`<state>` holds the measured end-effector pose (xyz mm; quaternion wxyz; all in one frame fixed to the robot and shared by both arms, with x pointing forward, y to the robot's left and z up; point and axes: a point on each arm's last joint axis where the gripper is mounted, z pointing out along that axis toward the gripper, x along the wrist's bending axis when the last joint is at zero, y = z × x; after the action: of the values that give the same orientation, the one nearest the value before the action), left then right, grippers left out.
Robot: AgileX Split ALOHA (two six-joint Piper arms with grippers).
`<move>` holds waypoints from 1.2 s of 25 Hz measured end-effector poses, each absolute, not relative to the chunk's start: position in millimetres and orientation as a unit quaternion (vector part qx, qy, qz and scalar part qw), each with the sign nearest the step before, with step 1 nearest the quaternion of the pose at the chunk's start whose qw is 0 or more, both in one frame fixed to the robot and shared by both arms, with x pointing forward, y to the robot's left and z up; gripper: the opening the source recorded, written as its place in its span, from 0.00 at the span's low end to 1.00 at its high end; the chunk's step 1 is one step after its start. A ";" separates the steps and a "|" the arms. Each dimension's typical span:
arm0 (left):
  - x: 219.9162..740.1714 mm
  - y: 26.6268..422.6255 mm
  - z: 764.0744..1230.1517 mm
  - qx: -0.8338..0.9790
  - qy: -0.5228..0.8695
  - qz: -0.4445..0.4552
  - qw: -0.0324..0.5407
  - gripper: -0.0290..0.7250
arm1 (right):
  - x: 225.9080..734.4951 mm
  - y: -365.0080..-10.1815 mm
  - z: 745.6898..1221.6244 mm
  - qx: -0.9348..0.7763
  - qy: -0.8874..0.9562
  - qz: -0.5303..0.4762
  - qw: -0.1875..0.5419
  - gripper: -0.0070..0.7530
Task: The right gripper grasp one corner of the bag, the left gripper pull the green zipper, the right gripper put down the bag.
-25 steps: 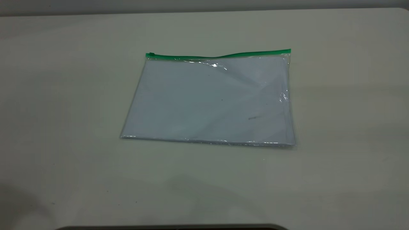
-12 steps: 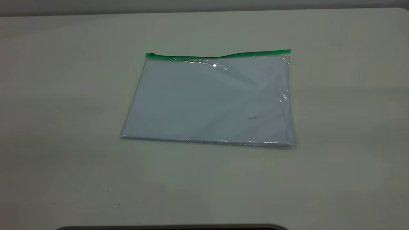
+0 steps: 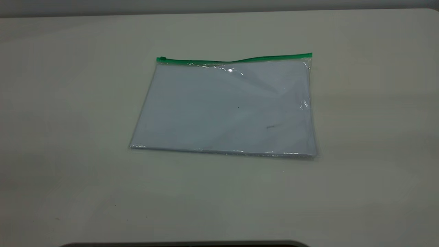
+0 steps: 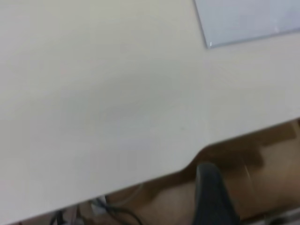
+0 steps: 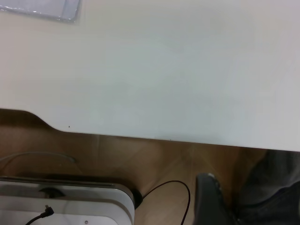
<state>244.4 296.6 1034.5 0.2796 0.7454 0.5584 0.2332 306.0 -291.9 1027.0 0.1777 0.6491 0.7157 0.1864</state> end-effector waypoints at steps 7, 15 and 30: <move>229.9 298.7 1034.0 0.725 0.554 0.267 0.311 0.72 | 283.0 -297.8 1036.7 0.654 0.676 0.245 0.236 0.64; 221.8 298.2 1032.8 0.690 0.581 0.296 0.314 0.72 | 238.0 -302.0 1042.6 0.621 0.623 0.343 0.328 0.64; 221.7 298.2 1032.6 0.690 0.581 0.296 0.314 0.72 | 230.9 -302.5 1041.8 0.615 0.616 0.356 0.340 0.64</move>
<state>221.7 298.2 1032.6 0.3138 0.6902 0.5812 0.2957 230.9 -302.5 1041.8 0.3398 0.6151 0.6159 0.3561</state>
